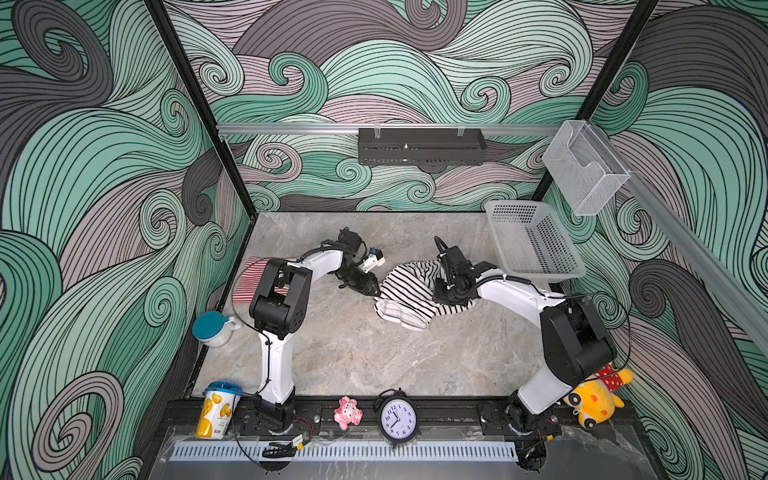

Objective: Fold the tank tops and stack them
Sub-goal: 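Grasp the striped garment's edge with the left gripper while the right holds another edge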

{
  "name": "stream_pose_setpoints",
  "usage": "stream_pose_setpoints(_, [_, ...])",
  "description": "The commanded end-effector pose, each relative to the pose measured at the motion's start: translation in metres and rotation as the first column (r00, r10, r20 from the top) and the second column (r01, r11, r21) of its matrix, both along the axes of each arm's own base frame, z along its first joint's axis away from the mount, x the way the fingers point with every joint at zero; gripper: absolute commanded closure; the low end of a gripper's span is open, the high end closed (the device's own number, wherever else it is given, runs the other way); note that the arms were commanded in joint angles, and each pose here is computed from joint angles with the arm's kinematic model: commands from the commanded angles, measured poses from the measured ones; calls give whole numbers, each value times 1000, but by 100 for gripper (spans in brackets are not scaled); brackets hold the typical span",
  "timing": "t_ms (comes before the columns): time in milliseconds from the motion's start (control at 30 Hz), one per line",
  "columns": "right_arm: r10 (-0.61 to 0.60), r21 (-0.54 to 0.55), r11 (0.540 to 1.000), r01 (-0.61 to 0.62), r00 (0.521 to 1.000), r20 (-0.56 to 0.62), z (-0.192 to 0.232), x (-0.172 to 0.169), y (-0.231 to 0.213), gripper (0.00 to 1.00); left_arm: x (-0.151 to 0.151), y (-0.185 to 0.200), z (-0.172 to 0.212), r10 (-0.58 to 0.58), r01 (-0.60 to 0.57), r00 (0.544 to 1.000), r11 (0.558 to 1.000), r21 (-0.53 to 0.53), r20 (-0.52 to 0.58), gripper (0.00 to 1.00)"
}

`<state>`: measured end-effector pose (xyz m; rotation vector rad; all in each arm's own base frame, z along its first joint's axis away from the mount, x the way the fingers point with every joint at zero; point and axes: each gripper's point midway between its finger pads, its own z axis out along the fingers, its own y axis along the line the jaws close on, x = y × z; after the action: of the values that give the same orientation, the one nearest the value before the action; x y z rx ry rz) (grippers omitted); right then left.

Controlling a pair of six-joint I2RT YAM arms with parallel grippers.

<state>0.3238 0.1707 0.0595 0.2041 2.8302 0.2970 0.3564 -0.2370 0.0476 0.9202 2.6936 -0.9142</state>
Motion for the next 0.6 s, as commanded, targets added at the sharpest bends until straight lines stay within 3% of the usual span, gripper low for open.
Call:
stream_pose_setpoints(0, [-18, 13, 1000, 17, 1000, 15, 8, -1, -4, 100, 2, -6, 10, -20, 19, 1000, 999, -48, -9, 69])
stream_pose_setpoints(467, [-21, 18, 1000, 20, 999, 25, 12, 1, -5, 100, 9, 5, 23, 7, -5, 1000, 999, -48, 28, 100])
stream_pose_setpoints(567, [-16, 33, 999, 15, 999, 31, 15, 3, -3, 100, 8, 11, 33, 11, -9, 999, 998, -57, 41, 100])
